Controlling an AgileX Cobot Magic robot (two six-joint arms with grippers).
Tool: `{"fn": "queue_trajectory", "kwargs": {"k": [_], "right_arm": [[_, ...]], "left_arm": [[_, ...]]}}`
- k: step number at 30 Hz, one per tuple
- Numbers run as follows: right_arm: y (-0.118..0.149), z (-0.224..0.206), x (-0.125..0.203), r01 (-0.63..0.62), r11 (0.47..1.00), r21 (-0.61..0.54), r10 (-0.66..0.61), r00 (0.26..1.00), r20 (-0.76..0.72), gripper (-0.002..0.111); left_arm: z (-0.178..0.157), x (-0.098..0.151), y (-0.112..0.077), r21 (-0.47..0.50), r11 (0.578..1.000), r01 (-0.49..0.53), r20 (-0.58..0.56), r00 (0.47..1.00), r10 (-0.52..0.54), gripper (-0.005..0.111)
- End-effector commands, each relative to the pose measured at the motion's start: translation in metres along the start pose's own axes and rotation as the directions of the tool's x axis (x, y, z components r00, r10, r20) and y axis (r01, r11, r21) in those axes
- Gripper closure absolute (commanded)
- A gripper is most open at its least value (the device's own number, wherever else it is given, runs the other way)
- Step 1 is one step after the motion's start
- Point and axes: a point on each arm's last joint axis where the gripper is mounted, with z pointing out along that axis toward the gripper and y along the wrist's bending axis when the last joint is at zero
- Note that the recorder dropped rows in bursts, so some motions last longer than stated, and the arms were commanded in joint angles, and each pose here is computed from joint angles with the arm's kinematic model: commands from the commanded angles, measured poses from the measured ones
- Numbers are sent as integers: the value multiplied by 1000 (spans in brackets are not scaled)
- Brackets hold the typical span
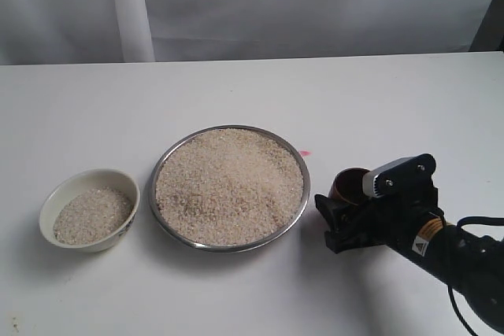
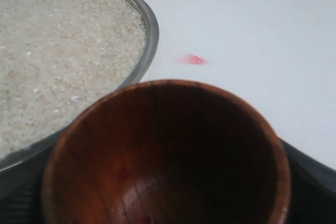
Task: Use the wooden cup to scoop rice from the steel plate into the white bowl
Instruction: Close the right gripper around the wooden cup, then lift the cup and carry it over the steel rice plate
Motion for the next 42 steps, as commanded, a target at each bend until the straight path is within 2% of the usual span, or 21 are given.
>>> {"fn": "queue_trajectory", "kwargs": {"k": [1,3,8,13,19,23,25,28,32,35,37,42], "right_arm": [[1,1,-1,8,1000,-4,-8,1000,16,98],[2,1,-1,15,1000,-18,-15,1000,15,108],[6,-3,-11,67,996,-59,-66,998,18,108],[5,-19,-31,130,991,-38,-132,989,-73,108],[3,-45,-72,182,983,0,-179,968,-175,108],[7,-53,-108,210,977,35,-187,923,-335,108],[12,-55,-132,290,955,63,-245,890,-385,108],[21,-59,-164,513,854,88,-410,767,-493,108],[40,-62,-201,774,631,55,-604,534,-591,108],[58,-55,-216,862,506,-32,-712,396,-580,108],[66,-46,-221,894,441,-81,-762,325,-561,108],[83,-15,-225,935,268,-232,-807,87,-584,108]], "left_arm": [[-1,-2,-1,9,1000,6,10,1000,-6,107],[-1,-2,-1,9,1000,6,10,1000,-6,107],[-1,-2,-1,9,1000,6,10,1000,-6,107],[-1,-2,-1,9,1000,6,10,1000,-6,107],[-1,-2,-1,9,1000,6,10,1000,-6,107],[-1,-2,-1,9,1000,6,10,1000,-6,107],[-1,-2,-1,9,1000,6,10,1000,-6,107],[-1,-2,-1,9,1000,6,10,1000,-6,107],[-1,-2,-1,9,1000,6,10,1000,-6,107],[-1,-2,-1,9,1000,6,10,1000,-6,107],[-1,-2,-1,9,1000,6,10,1000,-6,107],[-1,-2,-1,9,1000,6,10,1000,-6,107]]}}
